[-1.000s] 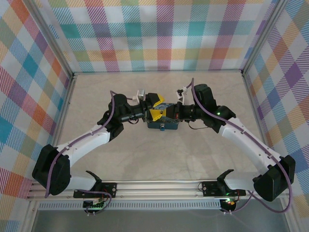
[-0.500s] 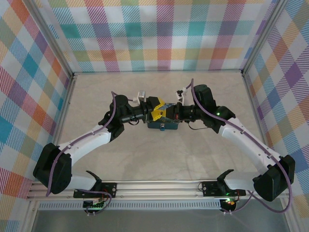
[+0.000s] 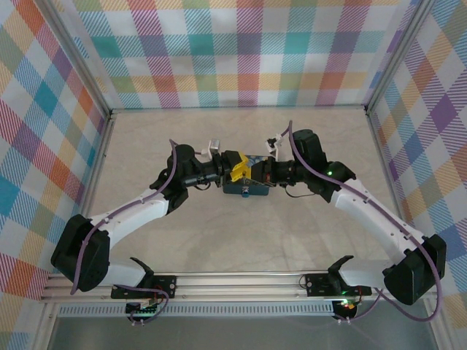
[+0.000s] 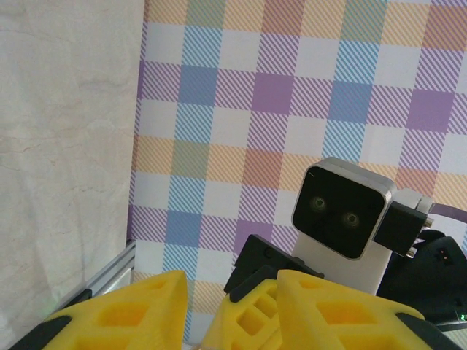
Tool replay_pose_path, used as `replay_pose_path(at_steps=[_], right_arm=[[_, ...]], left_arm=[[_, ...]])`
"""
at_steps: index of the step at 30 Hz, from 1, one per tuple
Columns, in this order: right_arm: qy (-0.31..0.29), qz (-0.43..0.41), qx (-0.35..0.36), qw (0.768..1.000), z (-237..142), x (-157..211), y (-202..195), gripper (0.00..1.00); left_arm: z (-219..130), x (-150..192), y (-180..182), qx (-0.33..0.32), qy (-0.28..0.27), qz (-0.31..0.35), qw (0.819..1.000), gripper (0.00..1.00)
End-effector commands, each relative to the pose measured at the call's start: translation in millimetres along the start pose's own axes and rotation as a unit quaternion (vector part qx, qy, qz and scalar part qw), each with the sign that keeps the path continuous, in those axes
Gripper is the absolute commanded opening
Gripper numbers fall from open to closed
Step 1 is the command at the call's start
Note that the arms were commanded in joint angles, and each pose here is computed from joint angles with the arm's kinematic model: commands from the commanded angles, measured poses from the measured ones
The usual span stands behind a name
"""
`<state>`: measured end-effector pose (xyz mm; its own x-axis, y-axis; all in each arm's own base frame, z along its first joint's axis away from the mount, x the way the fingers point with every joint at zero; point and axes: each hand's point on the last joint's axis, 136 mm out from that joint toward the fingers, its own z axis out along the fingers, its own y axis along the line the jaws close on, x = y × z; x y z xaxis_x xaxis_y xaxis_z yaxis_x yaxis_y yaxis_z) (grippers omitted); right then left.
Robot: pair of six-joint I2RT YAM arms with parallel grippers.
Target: Unlock a padlock with a key
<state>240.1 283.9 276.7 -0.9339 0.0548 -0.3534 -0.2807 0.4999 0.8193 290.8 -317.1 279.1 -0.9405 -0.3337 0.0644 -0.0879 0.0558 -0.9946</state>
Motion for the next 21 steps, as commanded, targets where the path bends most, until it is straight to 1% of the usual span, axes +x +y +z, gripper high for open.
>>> replay_pose_path(at_steps=[1,3,4,5,6,9,11,13,15,21], right_arm=[[0.002,-0.016,-0.018,1.0,-6,6,12,0.02],[0.002,-0.016,-0.018,1.0,-7,6,11,0.02],[0.001,-0.016,-0.017,1.0,-7,6,12,0.02],[-0.001,-0.017,-0.016,1.0,-7,5,12,0.02],[-0.002,-0.017,-0.015,1.0,-8,5,12,0.02],[-0.01,-0.019,-0.012,1.0,-10,2,13,0.02],[-0.019,-0.019,-0.005,1.0,-11,-1,11,0.02],[-0.027,-0.019,0.002,0.999,-12,-4,9,0.01],[-0.036,-0.021,0.006,0.999,-14,-8,10,0.01],[-0.056,-0.029,0.008,0.998,-10,-25,14,0.01]], left_arm=[[-3,-6,-4,0.013,-0.008,0.011,1.0,0.34],[-3,-6,-4,0.013,-0.007,0.012,1.0,0.33],[-3,-6,-4,0.012,-0.007,0.011,1.0,0.34],[-3,-6,-3,0.011,-0.006,0.012,1.0,0.4],[-3,-5,-2,0.009,-0.005,0.011,1.0,0.53],[-4,-4,1,0.005,-0.005,0.008,1.0,0.79],[-5,-3,0,0.009,-0.003,0.008,1.0,0.85],[-5,-2,-2,0.014,0.0,0.009,1.0,0.88],[-5,1,-4,0.019,0.005,0.008,1.0,0.96],[-5,5,-12,0.042,0.018,-0.005,0.999,0.98]])
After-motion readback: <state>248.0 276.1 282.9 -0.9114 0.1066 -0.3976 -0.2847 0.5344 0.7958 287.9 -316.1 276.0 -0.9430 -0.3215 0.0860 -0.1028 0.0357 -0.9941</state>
